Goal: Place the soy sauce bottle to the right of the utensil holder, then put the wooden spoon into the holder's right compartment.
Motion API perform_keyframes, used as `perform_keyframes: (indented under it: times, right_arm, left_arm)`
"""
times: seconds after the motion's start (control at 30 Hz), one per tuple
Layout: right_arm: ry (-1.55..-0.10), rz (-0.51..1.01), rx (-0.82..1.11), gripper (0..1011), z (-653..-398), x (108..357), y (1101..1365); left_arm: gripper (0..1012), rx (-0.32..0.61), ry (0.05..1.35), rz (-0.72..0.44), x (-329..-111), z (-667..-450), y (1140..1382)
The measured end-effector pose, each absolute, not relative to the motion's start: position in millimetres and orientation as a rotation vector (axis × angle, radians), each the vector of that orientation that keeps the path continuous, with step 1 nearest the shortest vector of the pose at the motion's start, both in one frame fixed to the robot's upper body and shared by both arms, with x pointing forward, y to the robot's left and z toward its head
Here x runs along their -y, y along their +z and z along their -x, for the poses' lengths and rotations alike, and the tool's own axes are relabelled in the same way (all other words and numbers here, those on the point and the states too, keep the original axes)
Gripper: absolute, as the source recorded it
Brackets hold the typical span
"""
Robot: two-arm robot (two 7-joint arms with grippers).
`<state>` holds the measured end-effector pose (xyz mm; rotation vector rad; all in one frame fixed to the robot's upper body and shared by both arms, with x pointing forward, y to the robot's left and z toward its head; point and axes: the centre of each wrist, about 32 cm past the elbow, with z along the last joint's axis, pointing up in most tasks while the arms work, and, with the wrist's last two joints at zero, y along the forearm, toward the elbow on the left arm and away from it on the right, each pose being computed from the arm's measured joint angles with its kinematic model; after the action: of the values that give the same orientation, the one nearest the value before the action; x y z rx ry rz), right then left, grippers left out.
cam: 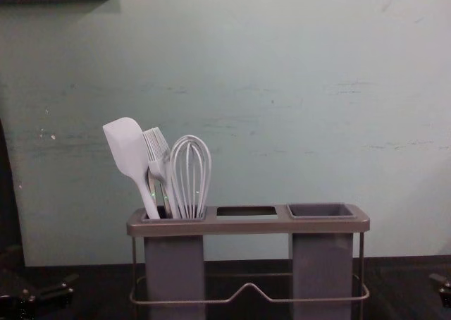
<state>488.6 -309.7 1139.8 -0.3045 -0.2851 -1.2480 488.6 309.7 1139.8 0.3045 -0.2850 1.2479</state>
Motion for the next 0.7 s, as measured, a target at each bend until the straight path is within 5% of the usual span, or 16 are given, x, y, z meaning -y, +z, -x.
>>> perform_keyframes:
  times: [0.7]
  right_arm:
    - [-1.248,0.304,0.285,1002,-488.7,309.7,1139.8]
  left_arm:
    - [1005,0.285,1.248,-0.305,-309.7,-488.6,1139.8]
